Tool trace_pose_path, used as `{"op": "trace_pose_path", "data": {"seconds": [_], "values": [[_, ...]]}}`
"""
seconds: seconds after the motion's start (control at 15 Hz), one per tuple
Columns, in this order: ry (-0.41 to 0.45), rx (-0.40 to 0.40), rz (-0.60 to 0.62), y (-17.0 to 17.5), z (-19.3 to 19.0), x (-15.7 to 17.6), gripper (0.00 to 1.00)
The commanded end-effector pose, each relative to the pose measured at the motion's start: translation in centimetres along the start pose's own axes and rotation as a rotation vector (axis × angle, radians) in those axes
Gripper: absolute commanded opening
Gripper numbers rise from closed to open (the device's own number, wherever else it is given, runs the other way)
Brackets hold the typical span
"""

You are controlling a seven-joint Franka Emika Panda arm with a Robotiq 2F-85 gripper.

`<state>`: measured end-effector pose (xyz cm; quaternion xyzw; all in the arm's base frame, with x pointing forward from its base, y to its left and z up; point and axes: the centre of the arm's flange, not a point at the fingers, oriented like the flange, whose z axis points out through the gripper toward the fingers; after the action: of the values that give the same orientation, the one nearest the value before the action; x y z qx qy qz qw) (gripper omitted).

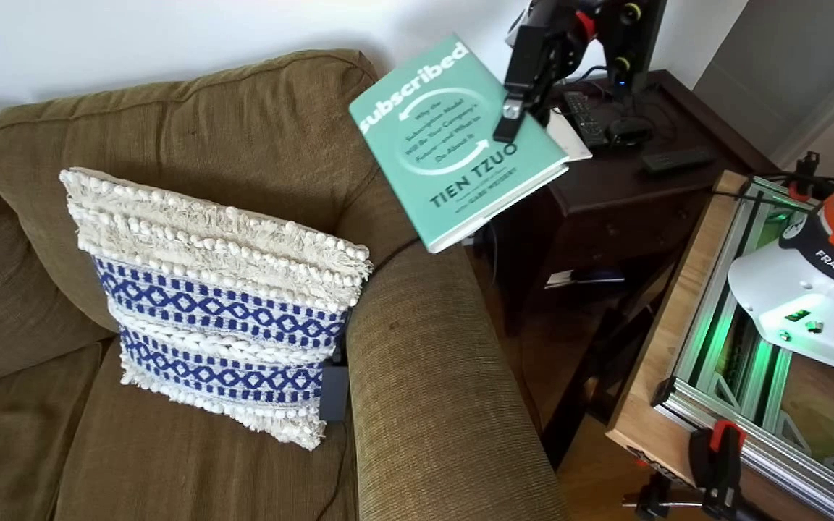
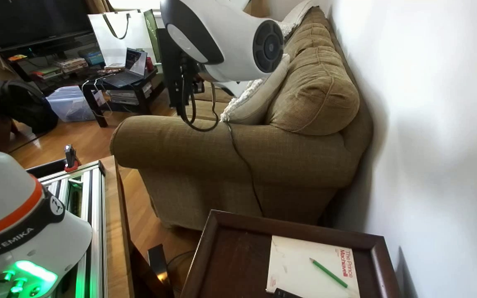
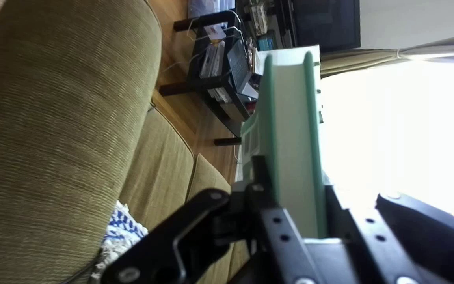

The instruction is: Put the blue book on the pillow

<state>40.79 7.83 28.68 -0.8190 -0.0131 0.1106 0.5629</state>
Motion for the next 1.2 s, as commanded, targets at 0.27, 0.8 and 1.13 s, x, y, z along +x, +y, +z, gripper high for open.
{"op": "trace_pose_path", "data": {"seconds": [0.27,0.8,1.13], "values": [[0.190,-0.096,0.004,-6.3,8.5,9.7,0.07],[0.409,-0.126,0.102,-4.7,9.0,18.4,0.07],[0.453,-0.079,0.133,-3.2,11.2,21.9,0.07]]}}
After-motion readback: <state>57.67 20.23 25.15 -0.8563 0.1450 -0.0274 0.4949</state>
